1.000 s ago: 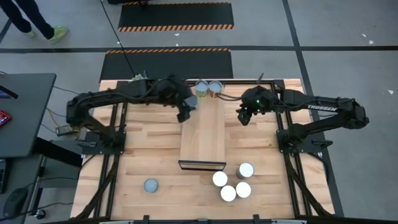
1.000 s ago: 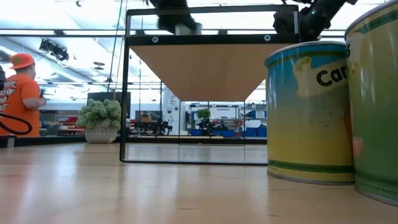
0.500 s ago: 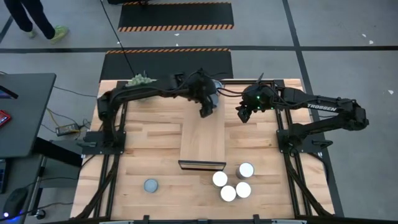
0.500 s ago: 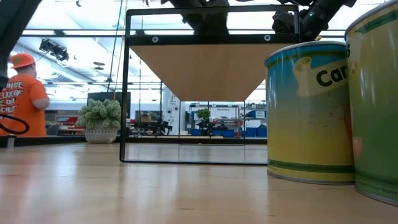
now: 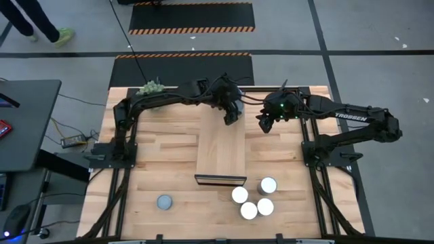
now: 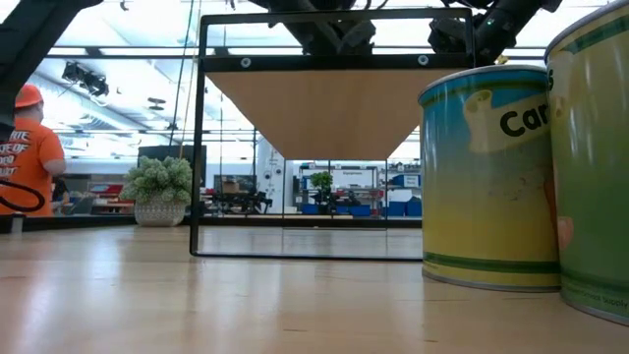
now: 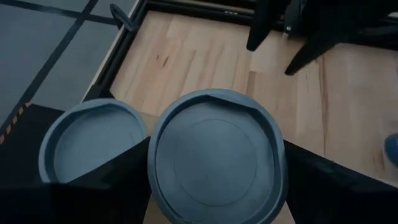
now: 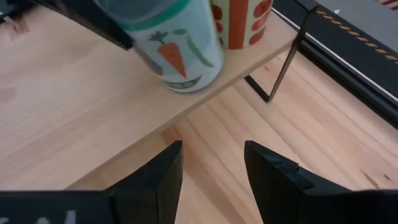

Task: Pick and place cans onto a shelf
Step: Put the large canned mixed vegetables on the shelf, then put the small canned tuna on the shelf

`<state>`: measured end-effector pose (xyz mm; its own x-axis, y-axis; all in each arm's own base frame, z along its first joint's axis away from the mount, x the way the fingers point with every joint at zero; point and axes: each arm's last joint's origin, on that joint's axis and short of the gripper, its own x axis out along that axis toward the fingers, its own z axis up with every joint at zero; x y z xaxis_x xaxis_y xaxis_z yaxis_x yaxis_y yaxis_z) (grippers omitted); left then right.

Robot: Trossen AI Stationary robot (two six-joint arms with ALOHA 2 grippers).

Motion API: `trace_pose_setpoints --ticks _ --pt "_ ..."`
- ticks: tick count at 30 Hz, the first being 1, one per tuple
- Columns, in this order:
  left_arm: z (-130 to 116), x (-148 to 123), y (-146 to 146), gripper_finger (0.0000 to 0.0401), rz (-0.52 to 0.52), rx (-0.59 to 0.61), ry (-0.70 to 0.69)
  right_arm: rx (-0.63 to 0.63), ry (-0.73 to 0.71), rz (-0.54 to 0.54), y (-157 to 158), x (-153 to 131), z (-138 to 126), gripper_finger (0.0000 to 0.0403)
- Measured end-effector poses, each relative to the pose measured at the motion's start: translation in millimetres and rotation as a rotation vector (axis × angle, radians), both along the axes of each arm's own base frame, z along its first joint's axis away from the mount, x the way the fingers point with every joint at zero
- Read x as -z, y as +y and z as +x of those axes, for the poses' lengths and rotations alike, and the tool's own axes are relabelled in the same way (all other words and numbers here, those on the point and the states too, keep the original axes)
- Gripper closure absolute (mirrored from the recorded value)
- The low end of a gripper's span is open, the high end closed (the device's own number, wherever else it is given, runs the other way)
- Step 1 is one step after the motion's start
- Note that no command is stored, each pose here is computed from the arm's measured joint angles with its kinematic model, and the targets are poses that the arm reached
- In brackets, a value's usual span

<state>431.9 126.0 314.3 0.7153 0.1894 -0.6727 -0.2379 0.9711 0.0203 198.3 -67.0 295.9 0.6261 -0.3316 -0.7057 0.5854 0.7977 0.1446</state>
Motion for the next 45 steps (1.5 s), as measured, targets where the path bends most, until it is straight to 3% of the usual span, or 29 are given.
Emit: trace_pose_setpoints --ticks 9,18,25,32,36,45 --pt "0.6 0.1 -3.3 0.0076 0.015 0.018 0.008 -0.006 -0.01 0.008 -1.3 -0.4 0.1 0.0225" --pt "0.7 1.1 -2.7 0.0015 0.052 0.023 0.021 -0.004 -0.012 0.016 -1.8 -0.3 -0.1 0.0225" --pt "1.6 -17.6 -11.4 0.0008 0.214 0.067 0.03 -0.004 -0.013 0.018 -1.7 -0.3 -0.1 0.0225" --pt "-3.6 -51.8 -31.5 0.0012 0.242 0.091 0.035 -0.004 -0.013 0.018 -1.7 -0.3 -0.1 0.0225" --pt "-25.4 -69.6 -45.2 0.0031 0.158 0.121 0.139 -0.014 -0.016 0.028 -1.3 -0.3 0.1 0.0225" --pt "-82.8 -95.8 -65.9 0.01 0.12 0.162 0.289 -0.035 -0.032 0.022 1.7 -3.4 -2.1 0.0225"
